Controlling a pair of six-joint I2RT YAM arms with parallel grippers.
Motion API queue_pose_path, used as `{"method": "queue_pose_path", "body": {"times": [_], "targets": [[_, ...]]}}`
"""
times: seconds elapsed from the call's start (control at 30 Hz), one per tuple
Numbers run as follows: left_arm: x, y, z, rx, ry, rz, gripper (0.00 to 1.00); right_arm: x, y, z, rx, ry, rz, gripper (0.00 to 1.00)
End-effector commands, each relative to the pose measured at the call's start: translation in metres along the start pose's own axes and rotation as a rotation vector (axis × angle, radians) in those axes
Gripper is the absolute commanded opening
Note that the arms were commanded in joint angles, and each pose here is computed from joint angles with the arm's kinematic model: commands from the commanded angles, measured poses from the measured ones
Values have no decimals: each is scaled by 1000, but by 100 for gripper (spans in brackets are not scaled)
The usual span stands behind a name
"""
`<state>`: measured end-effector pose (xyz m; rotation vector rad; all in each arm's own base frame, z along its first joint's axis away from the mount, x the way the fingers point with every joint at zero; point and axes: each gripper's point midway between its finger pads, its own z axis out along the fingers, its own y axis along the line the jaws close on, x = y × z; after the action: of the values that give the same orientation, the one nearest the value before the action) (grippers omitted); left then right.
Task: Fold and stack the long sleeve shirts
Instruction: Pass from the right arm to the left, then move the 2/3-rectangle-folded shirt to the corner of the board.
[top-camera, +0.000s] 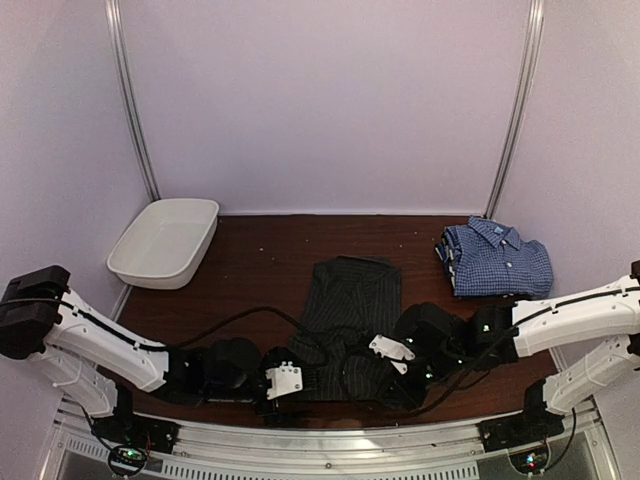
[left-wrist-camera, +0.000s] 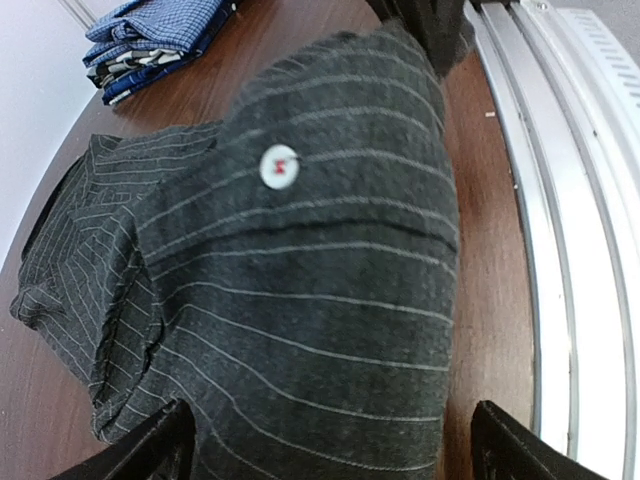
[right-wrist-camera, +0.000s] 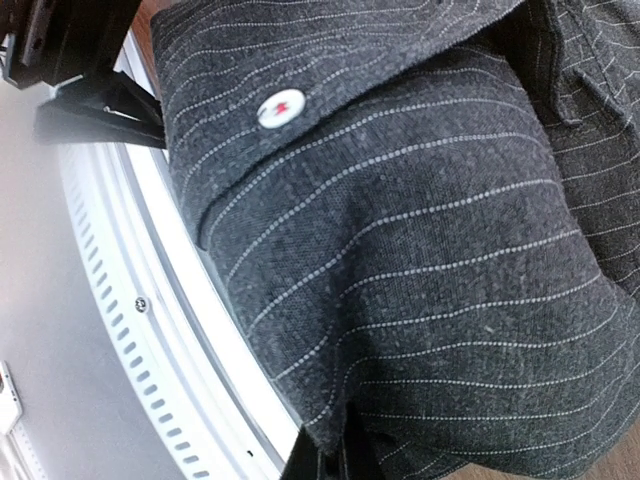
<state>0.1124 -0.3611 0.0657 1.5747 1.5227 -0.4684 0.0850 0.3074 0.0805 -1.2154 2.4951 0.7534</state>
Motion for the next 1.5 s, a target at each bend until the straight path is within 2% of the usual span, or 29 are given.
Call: {"method": "queue_pose_path", "body": {"times": [0.0, 0.1, 0.2, 0.3, 0.4, 0.5, 0.73, 0.77, 0.9, 0.97, 1.17, 1.33, 1.47], "targets": [[1, 7, 10, -68, 44, 107, 98, 0, 11, -8, -96, -5, 17, 0], [5, 19, 11, -142, 73, 120, 96, 1, 13, -9, -112, -8, 18, 0], [4, 28, 7, -193, 76, 123, 86, 2, 11, -9, -111, -5, 23, 0], [1, 33, 0, -218, 61, 109, 70, 3, 9, -9, -108, -5, 28, 0], [-6, 33, -8, -211, 31, 78, 45, 0, 9, -12, -104, -22, 29, 0], [-16, 29, -12, -169, 8, 33, 31, -5, 7, -15, -87, -44, 23, 1], [-34, 18, -10, -51, 34, -89, 0, -18, 1, -30, -26, -129, 23, 36], [-36, 18, -10, -41, 38, -110, 0, -21, 0, -34, -13, -148, 23, 40], [-47, 31, -13, -4, 45, -255, 0, -28, 5, -48, 24, -210, -4, 75], [-49, 40, -13, 34, 67, -351, 0, -31, 7, -51, 61, -231, -22, 86], [-54, 39, -12, 143, 129, -452, 0, -31, 15, -49, 171, -243, -90, 94], [-70, 32, -17, 237, 95, -473, 0, -32, 7, -48, 312, -241, -124, 96], [-79, 31, -25, 278, 60, -487, 0, -24, -4, -37, 404, -180, -155, 95]]}}
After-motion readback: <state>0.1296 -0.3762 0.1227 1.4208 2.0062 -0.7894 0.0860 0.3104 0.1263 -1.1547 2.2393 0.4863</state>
